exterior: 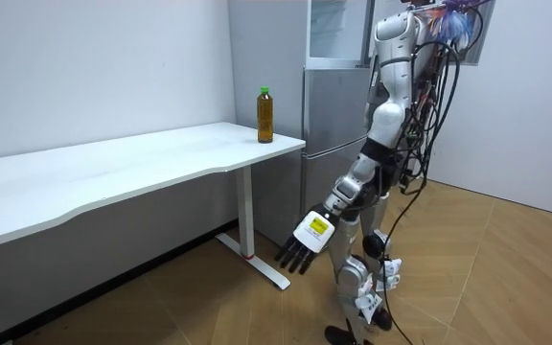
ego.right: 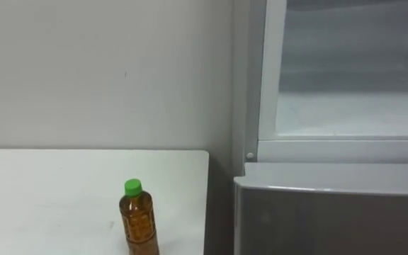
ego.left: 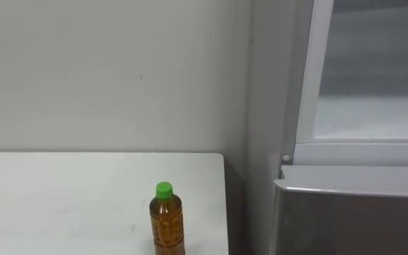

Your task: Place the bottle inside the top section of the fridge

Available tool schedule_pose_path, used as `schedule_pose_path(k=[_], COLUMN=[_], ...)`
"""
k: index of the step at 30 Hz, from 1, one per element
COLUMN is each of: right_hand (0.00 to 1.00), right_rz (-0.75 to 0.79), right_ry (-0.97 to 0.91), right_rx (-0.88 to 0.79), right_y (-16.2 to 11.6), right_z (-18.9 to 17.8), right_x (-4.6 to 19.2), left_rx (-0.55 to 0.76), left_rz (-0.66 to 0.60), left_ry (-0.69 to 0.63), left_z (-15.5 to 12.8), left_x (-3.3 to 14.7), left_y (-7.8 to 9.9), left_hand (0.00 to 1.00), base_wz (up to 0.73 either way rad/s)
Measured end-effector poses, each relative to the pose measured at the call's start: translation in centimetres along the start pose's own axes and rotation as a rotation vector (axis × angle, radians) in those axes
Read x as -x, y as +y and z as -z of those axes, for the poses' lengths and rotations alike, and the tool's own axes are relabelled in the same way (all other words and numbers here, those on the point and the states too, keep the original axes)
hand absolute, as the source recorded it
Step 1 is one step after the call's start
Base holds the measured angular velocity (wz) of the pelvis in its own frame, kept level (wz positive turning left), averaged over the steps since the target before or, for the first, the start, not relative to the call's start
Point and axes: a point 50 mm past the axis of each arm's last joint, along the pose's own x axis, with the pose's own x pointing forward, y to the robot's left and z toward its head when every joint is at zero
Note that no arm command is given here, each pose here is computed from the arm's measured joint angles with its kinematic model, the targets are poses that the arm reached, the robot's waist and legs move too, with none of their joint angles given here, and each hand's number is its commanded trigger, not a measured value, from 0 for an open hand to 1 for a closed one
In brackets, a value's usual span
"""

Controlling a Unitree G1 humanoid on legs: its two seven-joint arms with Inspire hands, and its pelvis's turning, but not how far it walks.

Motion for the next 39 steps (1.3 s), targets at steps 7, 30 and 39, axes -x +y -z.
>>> schedule_pose_path(k=[7,30,39], right_hand=[0.00,0.00,0.00], right_rz=[0.000,-0.008,-0.010], right_ry=[0.001,0.012,0.009], right_rx=[0.003,0.040,0.041], right_y=[0.2,1.3,1.2], right_z=[-0.2,-0.9,-0.9], right_x=[-0.1,-0.6,-0.6], left_rx=[-0.156,-0.478,-0.489], left_rz=[0.058,0.205,0.206], left_ry=[0.104,0.126,0.150], left_z=[1.8,1.3,2.2], left_x=[0.2,-0.1,0.1], left_y=[-0.6,-2.2,-1.9], left_hand=[0.00,0.00,0.00], base_wz=[0.00,0.00,0.00])
